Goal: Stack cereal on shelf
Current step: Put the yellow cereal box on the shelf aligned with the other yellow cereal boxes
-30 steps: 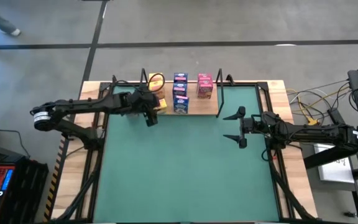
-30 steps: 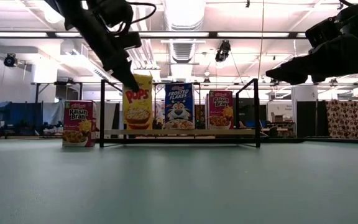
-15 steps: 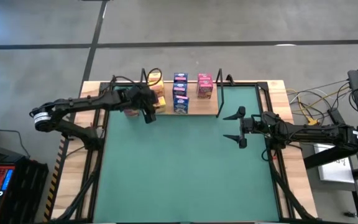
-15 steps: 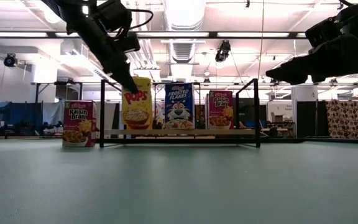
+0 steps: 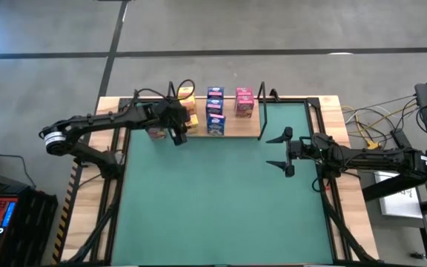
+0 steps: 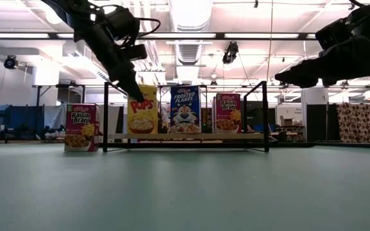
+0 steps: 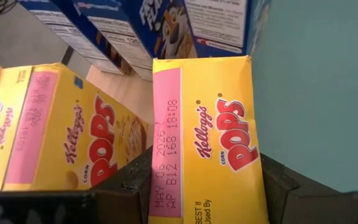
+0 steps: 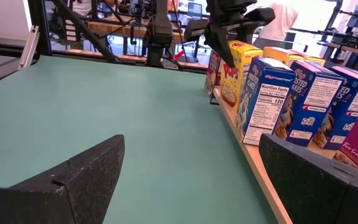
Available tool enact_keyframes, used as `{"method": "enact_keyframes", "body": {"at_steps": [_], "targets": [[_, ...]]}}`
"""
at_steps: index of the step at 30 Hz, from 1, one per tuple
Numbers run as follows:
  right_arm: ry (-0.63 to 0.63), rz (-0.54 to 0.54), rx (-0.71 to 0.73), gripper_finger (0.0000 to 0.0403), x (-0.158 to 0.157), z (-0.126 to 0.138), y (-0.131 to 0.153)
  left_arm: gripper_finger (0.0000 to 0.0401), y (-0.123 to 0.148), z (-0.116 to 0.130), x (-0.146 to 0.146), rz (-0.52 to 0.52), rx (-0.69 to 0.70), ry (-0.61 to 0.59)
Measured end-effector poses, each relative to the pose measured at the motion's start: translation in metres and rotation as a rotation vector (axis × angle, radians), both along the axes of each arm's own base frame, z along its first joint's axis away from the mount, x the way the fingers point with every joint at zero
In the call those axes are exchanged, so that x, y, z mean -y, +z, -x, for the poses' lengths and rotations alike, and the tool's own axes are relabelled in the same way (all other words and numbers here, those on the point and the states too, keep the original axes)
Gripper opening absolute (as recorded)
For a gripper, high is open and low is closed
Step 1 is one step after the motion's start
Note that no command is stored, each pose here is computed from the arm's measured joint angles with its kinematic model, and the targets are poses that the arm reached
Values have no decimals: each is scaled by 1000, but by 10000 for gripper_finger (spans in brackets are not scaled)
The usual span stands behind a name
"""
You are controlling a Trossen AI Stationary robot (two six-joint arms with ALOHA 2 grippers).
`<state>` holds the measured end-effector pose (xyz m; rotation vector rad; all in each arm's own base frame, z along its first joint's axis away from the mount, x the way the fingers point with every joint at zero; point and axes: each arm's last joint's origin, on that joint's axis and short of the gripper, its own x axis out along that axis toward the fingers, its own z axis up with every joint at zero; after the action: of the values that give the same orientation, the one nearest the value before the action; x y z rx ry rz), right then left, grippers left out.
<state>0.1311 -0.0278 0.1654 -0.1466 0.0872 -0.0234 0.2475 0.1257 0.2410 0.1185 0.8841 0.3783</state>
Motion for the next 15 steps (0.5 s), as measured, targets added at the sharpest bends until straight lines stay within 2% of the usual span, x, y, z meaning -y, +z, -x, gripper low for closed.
{"method": "enact_keyframes", "body": {"at_steps": [11,15], "targets": [[0,-1,-6,361,0,0,-1,156,0,3,-5,7,2,28],[0,-1,-5,361,0,0,0,173,-1,5,-8,10,-3,42]]}}
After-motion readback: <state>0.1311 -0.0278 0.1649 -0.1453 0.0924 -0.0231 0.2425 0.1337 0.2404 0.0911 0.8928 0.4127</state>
